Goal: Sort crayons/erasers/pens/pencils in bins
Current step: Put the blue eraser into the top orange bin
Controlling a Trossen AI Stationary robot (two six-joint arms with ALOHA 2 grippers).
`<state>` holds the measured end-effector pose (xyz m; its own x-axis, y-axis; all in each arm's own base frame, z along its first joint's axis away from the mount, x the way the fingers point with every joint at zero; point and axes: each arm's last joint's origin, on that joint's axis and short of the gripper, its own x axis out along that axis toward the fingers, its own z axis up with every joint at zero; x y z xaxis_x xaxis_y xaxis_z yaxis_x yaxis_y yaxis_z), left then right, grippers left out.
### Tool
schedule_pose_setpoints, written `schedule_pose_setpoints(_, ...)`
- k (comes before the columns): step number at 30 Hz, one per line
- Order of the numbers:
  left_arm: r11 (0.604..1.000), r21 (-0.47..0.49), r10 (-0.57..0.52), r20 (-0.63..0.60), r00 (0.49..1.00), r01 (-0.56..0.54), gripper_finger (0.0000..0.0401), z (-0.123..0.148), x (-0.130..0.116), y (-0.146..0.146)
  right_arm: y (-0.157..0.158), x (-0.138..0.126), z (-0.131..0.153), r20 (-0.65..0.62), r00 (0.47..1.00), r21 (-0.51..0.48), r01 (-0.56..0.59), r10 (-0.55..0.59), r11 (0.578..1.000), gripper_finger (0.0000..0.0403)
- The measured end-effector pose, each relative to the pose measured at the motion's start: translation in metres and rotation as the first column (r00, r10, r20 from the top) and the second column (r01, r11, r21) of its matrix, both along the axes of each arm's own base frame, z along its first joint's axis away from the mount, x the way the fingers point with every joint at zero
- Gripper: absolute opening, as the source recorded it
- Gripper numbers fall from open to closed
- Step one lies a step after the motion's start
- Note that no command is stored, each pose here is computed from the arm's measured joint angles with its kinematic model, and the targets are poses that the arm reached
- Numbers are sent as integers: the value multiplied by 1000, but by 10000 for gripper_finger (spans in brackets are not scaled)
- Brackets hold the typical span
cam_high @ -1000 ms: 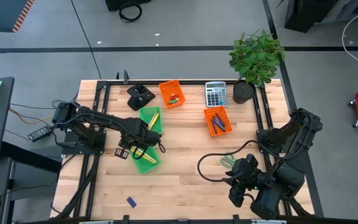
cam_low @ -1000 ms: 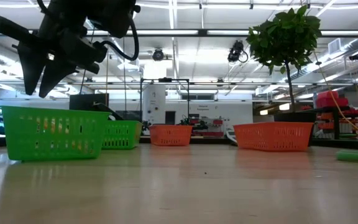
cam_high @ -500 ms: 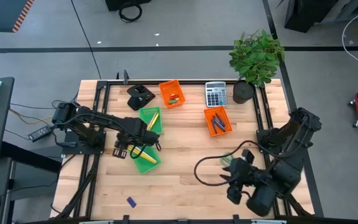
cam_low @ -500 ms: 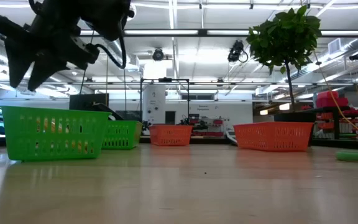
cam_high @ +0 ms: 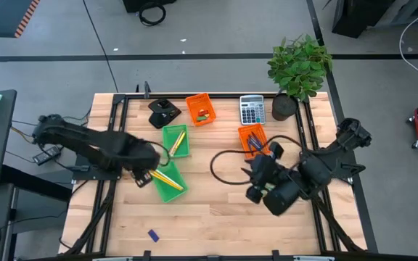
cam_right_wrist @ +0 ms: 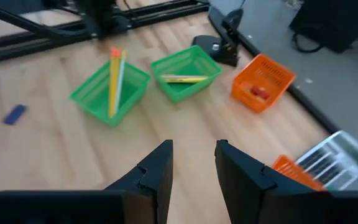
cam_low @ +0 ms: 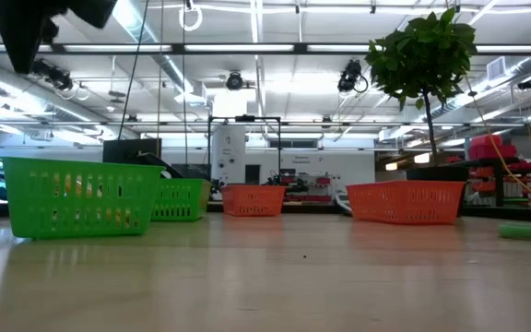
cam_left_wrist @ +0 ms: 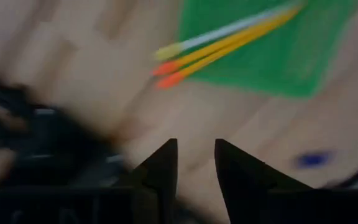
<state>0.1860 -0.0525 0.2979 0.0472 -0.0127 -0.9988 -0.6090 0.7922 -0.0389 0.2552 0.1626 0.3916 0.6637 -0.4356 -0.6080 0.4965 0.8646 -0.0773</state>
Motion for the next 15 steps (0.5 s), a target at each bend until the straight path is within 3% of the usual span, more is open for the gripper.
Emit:
schedule_pose_setpoints(4,982,-57,190,190,963,-183,100,6,2,-28,-15,10,1,-32,999,-49,9,-11,999,127)
schedule_pose_setpoints(8,966,-108,251,200,947,-234,81,-4,10,-59,-29,17,0,-76,997,-89,6,-13,996,127)
schedule_pose_setpoints(15,986,-166,34,126,991,-13,58,-24,6,-111,-36,20,-2,-154,987,-10,-41,39,999,127)
